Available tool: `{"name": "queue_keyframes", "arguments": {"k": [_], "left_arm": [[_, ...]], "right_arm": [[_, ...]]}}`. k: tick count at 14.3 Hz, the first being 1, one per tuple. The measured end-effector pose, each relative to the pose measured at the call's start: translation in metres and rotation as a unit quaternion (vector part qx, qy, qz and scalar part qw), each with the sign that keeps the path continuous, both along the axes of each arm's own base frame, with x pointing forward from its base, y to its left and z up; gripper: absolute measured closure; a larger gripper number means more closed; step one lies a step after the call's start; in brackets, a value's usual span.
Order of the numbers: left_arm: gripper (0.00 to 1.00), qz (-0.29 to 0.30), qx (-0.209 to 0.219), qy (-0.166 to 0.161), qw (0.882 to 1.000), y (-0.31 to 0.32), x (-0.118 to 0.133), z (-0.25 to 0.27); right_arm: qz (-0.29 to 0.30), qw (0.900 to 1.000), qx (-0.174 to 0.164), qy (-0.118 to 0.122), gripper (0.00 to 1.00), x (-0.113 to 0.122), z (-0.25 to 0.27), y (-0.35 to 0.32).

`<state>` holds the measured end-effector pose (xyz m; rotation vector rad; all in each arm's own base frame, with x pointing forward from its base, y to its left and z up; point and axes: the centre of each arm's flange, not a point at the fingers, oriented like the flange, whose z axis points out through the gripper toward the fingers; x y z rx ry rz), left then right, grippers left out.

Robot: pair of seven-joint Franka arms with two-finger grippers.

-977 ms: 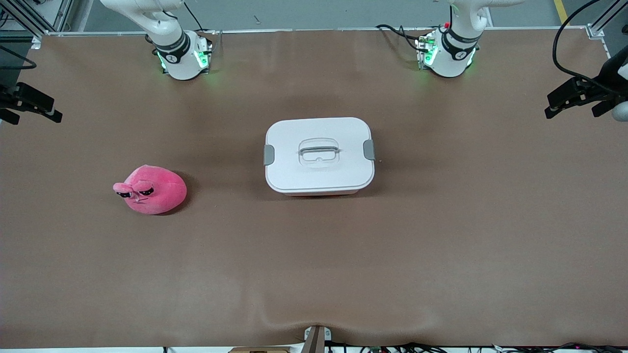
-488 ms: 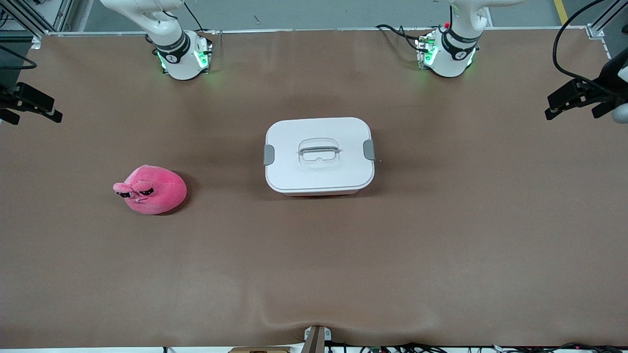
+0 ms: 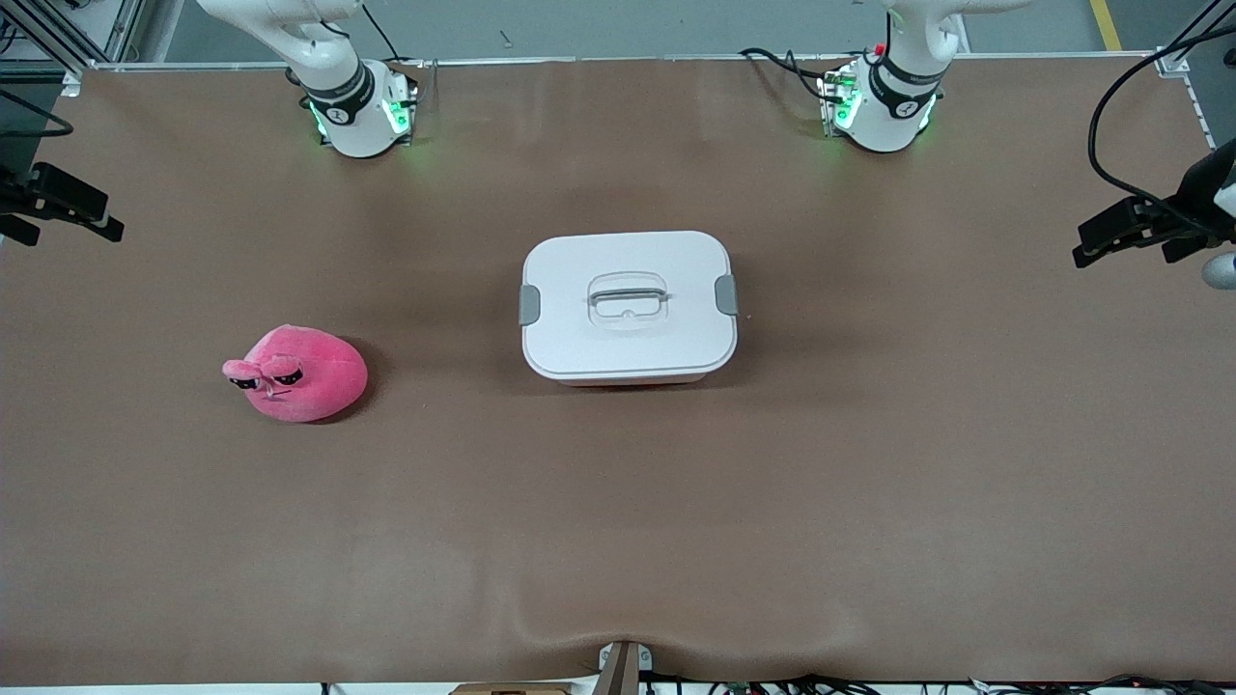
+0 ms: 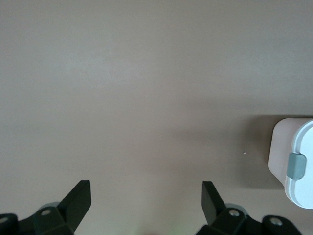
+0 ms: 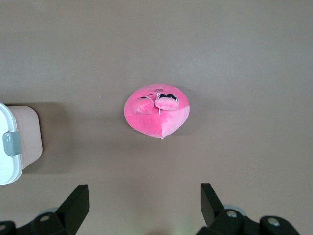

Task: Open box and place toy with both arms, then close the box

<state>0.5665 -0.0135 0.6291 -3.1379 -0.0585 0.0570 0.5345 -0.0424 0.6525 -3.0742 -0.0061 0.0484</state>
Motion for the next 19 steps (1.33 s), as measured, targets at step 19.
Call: {"name": "queue_keyframes", "arguments": {"k": [19], "left_arm": [[0.00,0.166,0.002,-0.008,0.986,-0.047,0.033,-0.036]], "right_arm": [[-0.026,0.997,-0.046,0.063,0.00,0.041,-0.081,-0.042]]}}
